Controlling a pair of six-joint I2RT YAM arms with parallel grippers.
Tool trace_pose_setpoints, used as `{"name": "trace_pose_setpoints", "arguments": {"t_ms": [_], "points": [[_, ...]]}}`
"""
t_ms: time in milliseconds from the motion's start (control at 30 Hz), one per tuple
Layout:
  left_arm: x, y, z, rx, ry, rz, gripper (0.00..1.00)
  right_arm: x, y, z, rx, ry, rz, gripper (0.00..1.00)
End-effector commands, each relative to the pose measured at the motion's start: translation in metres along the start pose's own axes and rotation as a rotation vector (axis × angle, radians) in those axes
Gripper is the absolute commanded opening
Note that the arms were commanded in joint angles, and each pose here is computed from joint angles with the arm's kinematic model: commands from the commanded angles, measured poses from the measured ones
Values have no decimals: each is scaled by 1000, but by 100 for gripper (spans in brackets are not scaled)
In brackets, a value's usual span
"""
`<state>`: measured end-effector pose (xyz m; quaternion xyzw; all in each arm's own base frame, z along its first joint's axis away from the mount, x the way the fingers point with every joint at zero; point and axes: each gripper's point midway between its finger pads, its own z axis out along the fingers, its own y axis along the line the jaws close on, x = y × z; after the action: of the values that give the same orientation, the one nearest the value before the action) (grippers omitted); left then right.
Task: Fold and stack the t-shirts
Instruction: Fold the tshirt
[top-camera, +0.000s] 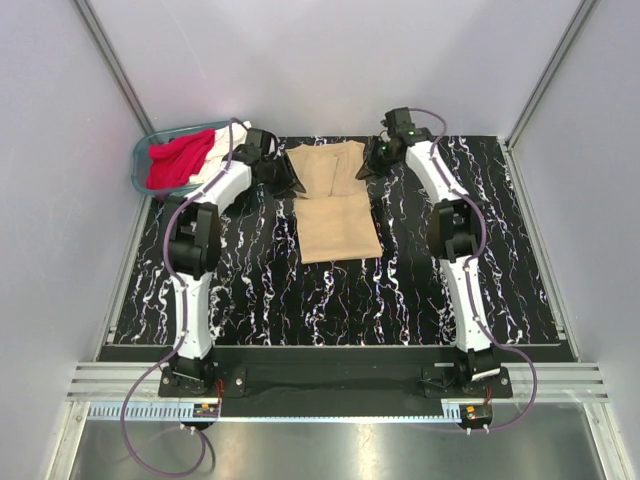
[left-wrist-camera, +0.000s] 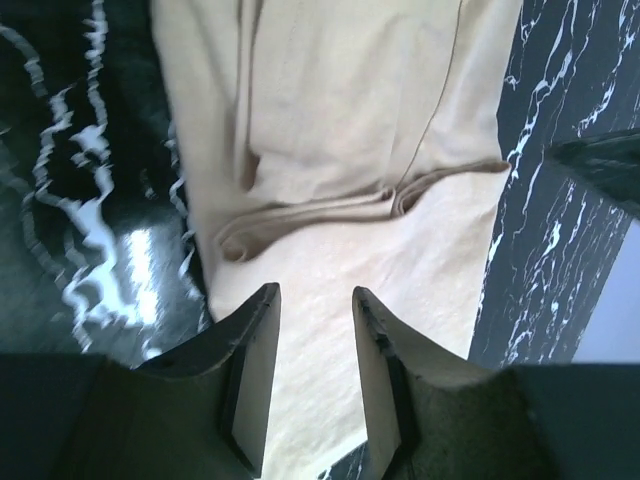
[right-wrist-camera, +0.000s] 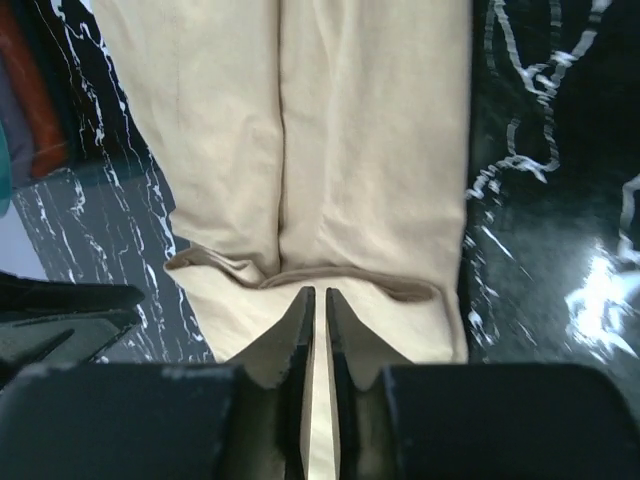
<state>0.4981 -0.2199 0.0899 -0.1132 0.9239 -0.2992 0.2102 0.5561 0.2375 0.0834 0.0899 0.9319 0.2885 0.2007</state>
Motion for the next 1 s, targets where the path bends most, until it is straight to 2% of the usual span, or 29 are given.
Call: {"name": "trace_pose_setpoints", "arguments": {"t_ms": [0,67,100,133,167,200,233,267,333,367,400,500,633,700,800,900,967], "points": [[0,-35,-51,36,-63,100,40,15,22,-41,-26,57,11,18],[24,-44,-65,74,-20,105,40,41,29,-56,-62,118,-15,29],[35,-46,-68,87,-1,107,40,51,30,-61,-78,143,-19,31],[44,-50,-69,107,14,111,40,78,20,-58,-87,227,6,32],[69,-55,-69,136,68,113,39,78,31,-74,-132,200,-19,34],[77,-60,-65,166,74,123,39,86,30,-76,-146,212,-14,34],[89,-61,-62,182,101,124,38,107,25,-83,-163,254,2,34],[111,-59,-54,192,159,118,38,111,24,-82,-182,245,-5,33],[124,-57,-44,210,192,109,37,135,10,-84,-188,292,44,27],[134,-53,-39,210,222,103,37,135,10,-81,-220,273,37,24],[139,-42,-27,193,242,99,36,140,5,-79,-232,279,52,20],[160,-11,-8,139,304,95,33,167,-32,-66,-209,328,137,18],[194,31,-5,51,366,91,32,190,-67,-60,-172,343,175,17],[204,40,-12,33,373,118,32,208,-80,-63,-147,369,209,17],[214,44,-37,28,365,178,33,218,-72,-82,-177,371,215,17],[211,29,-67,67,335,223,36,222,-54,-109,-215,346,229,17],[196,11,-83,112,275,235,38,208,-39,-124,-249,296,204,18]]}}
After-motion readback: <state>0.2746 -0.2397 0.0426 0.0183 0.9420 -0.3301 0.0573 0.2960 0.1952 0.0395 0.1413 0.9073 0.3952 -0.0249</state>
